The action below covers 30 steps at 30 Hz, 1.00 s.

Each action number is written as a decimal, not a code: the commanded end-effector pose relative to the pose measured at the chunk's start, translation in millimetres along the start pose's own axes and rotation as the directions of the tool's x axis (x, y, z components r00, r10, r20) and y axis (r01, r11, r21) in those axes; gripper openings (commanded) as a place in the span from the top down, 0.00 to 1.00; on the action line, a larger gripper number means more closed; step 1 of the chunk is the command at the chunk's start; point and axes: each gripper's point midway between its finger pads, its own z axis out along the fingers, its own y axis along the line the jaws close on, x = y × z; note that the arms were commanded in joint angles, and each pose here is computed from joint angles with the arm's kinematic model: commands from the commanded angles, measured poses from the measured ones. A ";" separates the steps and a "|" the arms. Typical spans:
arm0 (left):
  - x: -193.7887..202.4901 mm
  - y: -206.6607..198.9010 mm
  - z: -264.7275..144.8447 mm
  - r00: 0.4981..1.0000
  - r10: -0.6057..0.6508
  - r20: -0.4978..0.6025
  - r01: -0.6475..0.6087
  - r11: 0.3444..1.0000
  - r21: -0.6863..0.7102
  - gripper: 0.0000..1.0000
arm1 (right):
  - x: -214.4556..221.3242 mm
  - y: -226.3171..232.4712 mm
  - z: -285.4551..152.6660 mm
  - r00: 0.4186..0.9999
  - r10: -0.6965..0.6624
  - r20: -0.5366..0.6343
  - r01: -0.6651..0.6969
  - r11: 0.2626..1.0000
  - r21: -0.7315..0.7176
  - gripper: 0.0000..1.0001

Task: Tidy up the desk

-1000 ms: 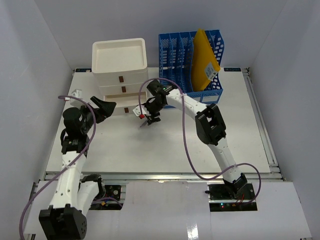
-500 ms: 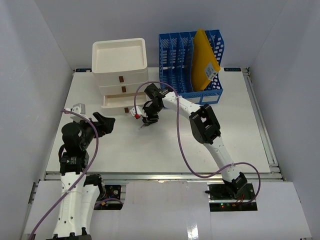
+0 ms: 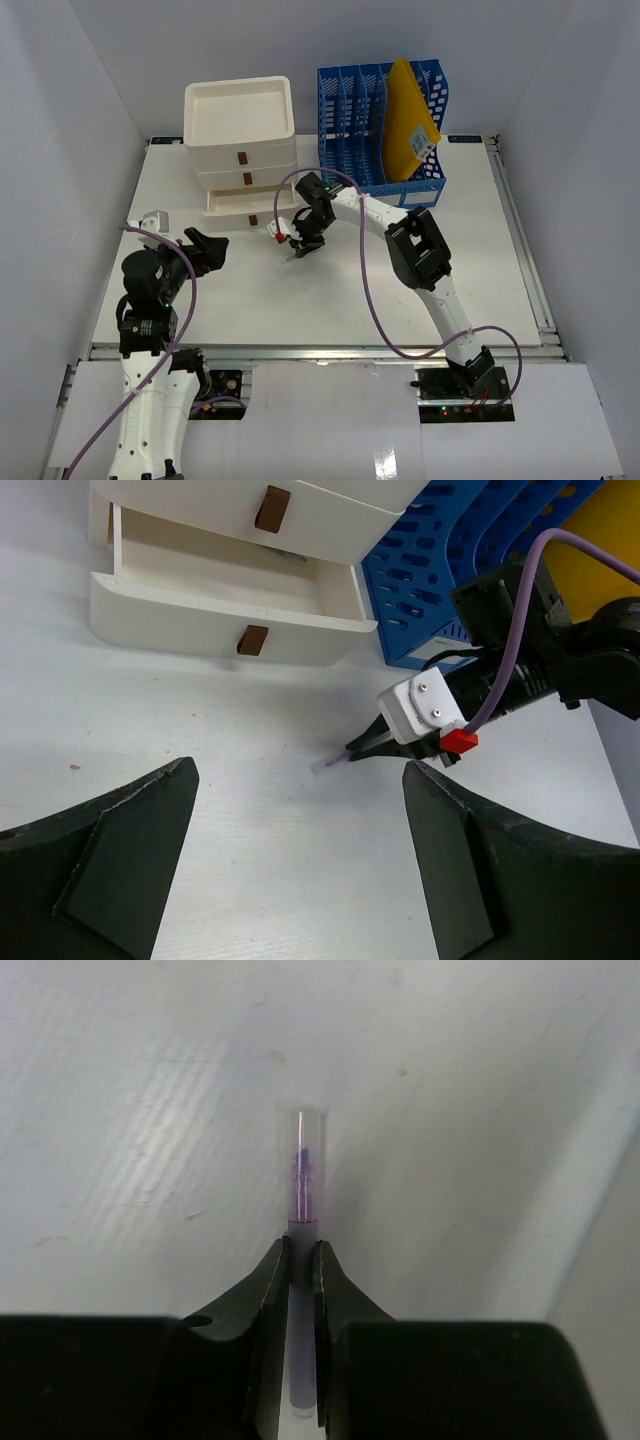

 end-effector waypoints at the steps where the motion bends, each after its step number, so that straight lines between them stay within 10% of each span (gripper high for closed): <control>1: 2.1 2.3 0.3 1.000 0.008 0.005 -0.008 1.000 -0.001 0.05 | -27.5 9.6 -27.5 0.996 0.081 0.029 -0.082 0.996 0.047 0.92; 10: 1.3 2.5 -0.3 1.000 0.004 0.010 -0.004 1.000 -0.005 0.05 | -109.6 -97.4 -93.2 0.999 0.025 0.047 -0.046 0.863 0.502 0.92; 20: 1.6 5.3 0.0 1.000 -0.001 0.010 0.001 1.000 -0.021 0.05 | -104.1 -178.8 -88.9 1.000 -0.001 -0.012 0.009 0.651 0.759 0.92; 30: 2.2 7.8 0.9 1.000 -0.008 0.007 0.008 0.999 -0.034 0.05 | -114.0 -188.5 -88.7 0.998 -0.056 0.028 0.013 0.624 0.782 0.47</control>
